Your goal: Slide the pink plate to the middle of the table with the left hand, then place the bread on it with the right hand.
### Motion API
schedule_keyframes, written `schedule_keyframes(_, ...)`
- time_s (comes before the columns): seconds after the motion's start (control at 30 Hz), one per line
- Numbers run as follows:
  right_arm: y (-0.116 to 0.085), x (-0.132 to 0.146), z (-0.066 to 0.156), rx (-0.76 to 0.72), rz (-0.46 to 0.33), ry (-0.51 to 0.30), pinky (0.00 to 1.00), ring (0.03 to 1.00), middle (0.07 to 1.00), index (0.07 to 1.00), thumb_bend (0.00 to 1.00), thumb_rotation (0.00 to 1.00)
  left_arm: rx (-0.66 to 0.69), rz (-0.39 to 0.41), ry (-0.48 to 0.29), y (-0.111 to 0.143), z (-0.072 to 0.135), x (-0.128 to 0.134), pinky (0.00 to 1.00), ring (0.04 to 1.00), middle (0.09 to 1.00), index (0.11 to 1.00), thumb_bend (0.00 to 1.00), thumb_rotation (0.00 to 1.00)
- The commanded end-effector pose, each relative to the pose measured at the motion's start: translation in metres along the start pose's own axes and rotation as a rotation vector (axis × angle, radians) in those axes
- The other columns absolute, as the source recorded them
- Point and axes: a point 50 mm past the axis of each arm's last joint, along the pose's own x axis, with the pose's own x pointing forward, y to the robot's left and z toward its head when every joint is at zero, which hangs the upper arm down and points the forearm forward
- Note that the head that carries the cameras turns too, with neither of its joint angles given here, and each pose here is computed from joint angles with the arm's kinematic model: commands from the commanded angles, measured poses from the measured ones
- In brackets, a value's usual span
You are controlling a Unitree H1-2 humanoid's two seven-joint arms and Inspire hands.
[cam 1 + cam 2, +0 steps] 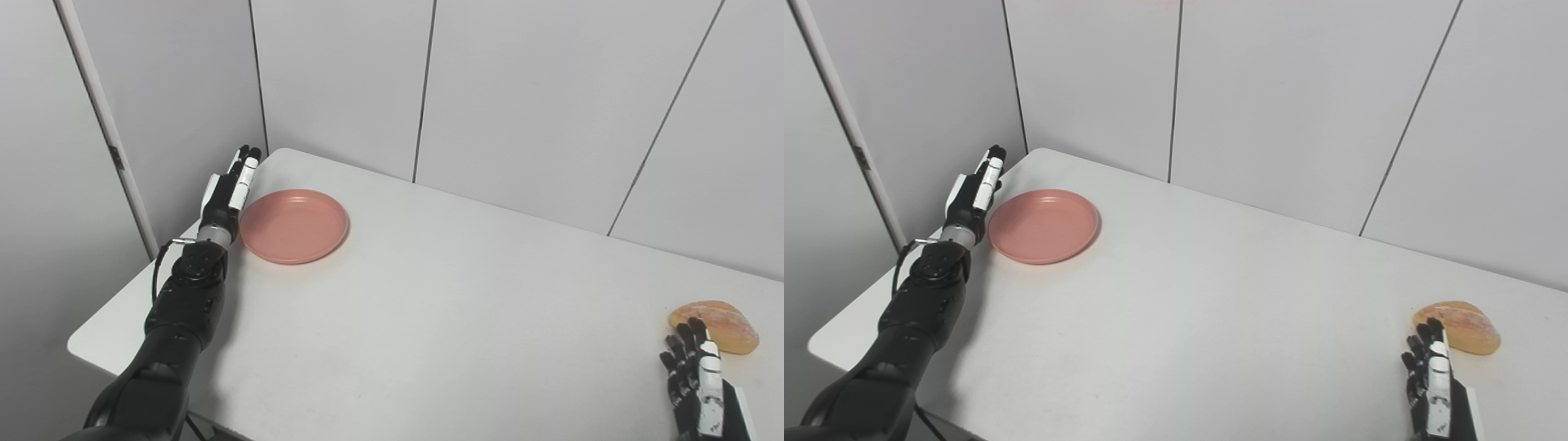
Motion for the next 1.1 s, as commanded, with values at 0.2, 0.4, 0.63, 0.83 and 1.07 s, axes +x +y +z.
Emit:
schedule_keyframes(0.2, -0.001, 0.011, 0.019, -0.004, 0.015, -0.052, 1.0, 1.0, 1.0, 1.0, 0.32, 1.0, 0.011, 0.03, -0.104, -0.004, 0.03, 0.022, 0.92, 0.897, 0.886, 0.883, 0.62, 1.0)
schedule_keyframes(0.4, -0.003, 0.009, 0.019, -0.043, 0.026, -0.068, 1.0, 1.0, 1.0, 1.0, 0.36, 1.0, 0.007, 0.02, -0.095, -0.006, 0.027, 0.022, 0.94, 0.905, 0.903, 0.898, 0.61, 1.0)
schedule_keyframes(0.63, -0.003, 0.008, 0.021, -0.034, 0.02, -0.071, 1.0, 1.0, 1.0, 1.0, 0.34, 1.0, 0.041, 0.033, -0.089, -0.004, 0.025, 0.02, 0.93, 0.903, 0.898, 0.896, 0.59, 1.0)
schedule_keyframes(0.83, -0.006, 0.007, 0.02, -0.04, 0.014, -0.067, 1.0, 1.0, 1.0, 1.0, 0.37, 1.0, 0.026, 0.045, -0.084, -0.002, 0.024, 0.02, 0.94, 0.911, 0.895, 0.885, 0.6, 1.0)
schedule_keyframes(1.07, -0.007, 0.007, 0.02, -0.041, 0.014, -0.063, 1.0, 1.0, 1.0, 1.0, 0.39, 1.0, 0.061, 0.054, -0.097, 0.003, 0.023, 0.021, 0.92, 0.905, 0.895, 0.891, 0.6, 1.0)
